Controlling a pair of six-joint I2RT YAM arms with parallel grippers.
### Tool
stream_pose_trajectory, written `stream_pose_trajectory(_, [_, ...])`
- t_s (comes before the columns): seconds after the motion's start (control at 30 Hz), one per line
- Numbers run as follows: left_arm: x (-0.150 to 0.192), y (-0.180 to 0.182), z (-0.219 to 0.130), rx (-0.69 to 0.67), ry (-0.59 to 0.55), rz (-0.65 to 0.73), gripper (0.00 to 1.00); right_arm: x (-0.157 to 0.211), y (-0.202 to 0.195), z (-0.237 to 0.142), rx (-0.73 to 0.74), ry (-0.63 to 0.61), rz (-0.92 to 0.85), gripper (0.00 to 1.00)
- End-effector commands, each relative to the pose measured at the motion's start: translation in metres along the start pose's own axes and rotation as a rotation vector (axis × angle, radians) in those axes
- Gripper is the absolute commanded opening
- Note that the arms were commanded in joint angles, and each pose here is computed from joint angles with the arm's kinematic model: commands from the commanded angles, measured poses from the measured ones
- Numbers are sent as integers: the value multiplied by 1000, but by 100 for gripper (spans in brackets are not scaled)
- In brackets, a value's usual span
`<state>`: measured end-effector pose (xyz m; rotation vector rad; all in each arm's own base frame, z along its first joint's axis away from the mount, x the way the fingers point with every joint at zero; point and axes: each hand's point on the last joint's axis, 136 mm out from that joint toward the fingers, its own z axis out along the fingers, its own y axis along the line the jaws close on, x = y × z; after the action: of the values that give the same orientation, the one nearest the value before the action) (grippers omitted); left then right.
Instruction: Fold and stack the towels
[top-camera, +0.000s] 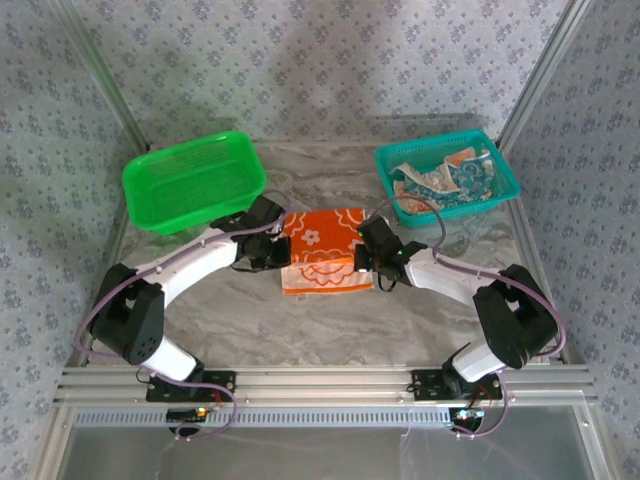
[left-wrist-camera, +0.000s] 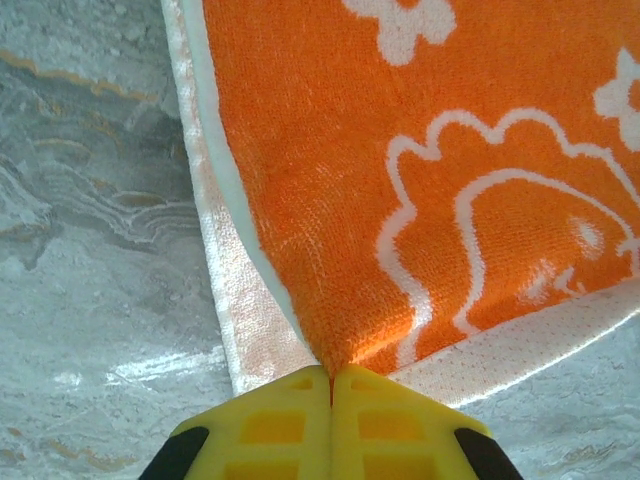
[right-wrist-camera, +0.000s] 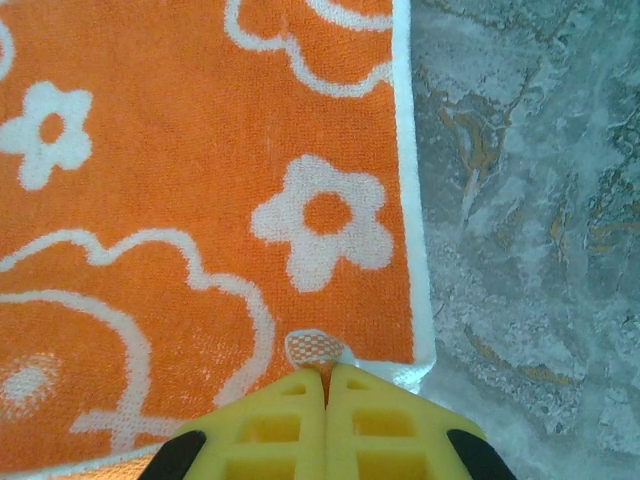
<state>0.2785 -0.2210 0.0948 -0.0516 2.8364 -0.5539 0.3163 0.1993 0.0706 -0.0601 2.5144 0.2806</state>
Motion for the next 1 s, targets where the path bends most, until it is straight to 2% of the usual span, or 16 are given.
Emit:
stream_pose_trajectory(0.0, [1,1,-4,-6,-25,-5,0,4,-5,1,26,-6,13,0])
stream_pose_trajectory(0.17, [9,4,5,-17,-2,0,0,12,-4,5,27,10,8,1])
stream_pose_trajectory(0.27, [14,4,7,-19,5,4,0,16,-2,5,24,19,6,6])
stream_pose_trajectory(0.3, [16,4,8,-18,9,7,0,18,-1,4,23,22,4,9])
stream_pose_trajectory(0.33, [18,4,8,-17,13,11,5,19,0,3,22,23,4,13])
stream_pose_trajectory(0.37, [20,3,7,-13,15,15,13,21,1,2,21,24,4,22])
stream_pose_trajectory(0.43, [26,1,6,-4,24,25,18,25,2,-1,18,28,3,42])
stream_pose_trajectory(0.5, [34,0,6,-3,39,35,27,31,1,-5,26,36,4,49])
stream_pose_trajectory(0.7, [46,9,3,-26,49,32,36,39,-10,-17,54,57,24,50])
stream_pose_trajectory(0.9, [39,13,13,-51,58,21,33,35,-16,-17,37,81,92,47])
stream_pose_trajectory(0.97, [36,12,17,-50,61,15,27,38,-19,-15,48,99,97,45])
